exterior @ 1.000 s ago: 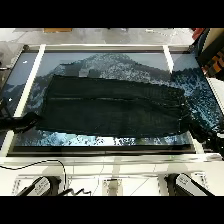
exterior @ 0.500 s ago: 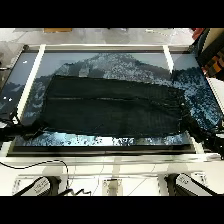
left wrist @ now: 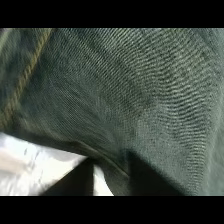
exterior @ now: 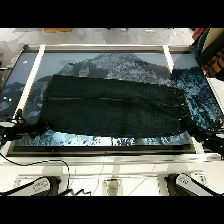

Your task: Fold the clothes and pants, and hang the long-sleeved shirts on hangers.

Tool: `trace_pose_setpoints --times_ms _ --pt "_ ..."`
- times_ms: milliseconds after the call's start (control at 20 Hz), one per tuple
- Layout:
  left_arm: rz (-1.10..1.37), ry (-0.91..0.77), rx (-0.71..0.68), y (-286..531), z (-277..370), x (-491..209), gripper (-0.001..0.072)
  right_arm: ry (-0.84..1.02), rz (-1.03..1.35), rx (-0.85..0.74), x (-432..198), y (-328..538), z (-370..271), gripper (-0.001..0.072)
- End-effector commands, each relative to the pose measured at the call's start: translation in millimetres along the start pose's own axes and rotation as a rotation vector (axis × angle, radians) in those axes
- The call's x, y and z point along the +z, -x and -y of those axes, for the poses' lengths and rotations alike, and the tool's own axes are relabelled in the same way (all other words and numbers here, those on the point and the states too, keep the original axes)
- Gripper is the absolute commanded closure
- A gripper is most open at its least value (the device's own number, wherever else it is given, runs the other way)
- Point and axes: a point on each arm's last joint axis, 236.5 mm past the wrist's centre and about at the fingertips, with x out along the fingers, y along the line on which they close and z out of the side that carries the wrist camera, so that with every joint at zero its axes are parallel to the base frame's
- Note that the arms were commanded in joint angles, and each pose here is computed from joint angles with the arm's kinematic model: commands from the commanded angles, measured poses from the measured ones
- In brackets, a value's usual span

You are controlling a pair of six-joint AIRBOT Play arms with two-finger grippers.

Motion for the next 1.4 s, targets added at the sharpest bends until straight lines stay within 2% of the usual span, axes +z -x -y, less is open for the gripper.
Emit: trace_pose_setpoints --times_ms 0,150,250,600,800,1100,1350 --pt "0.077 -0.029 0.024 -9.0 4.1 17.5 0.0668 0.034 -0.007 0.014 -1.4 4.9 -5.7 0.0678" --pt "0.079 -0.097 0.023 4.1 12.7 21.7 0.0668 0.141 0.004 -0.005 0.7 22.7 -10.6 0.0679" --pt "0.114 -0.175 0.046 22.2 16.4 26.0 0.0668 0.149 0.017 -0.044 2.4 38.8 -9.4 0.0679" --pt "0.410 -0.306 0.034 108.4 58.6 61.1 0.0669 0.208 0.141 -0.059 15.5 95.1 -33.4 0.0680" --pt "0.442 -0.310 0.034 115.1 61.4 65.4 0.0670 0.240 0.109 -0.165 0.7 116.9 -16.4 0.0680" --pt "0.472 -0.235 0.044 102.5 54.3 96.3 0.0671 0.191 0.146 -0.164 -2.8 135.9 -23.2 0.0680" --pt "0.464 -0.286 -0.001 85.8 99.3 144.0 0.0671 0.189 0.127 -0.219 1.0 155.3 -20.9 0.0681"
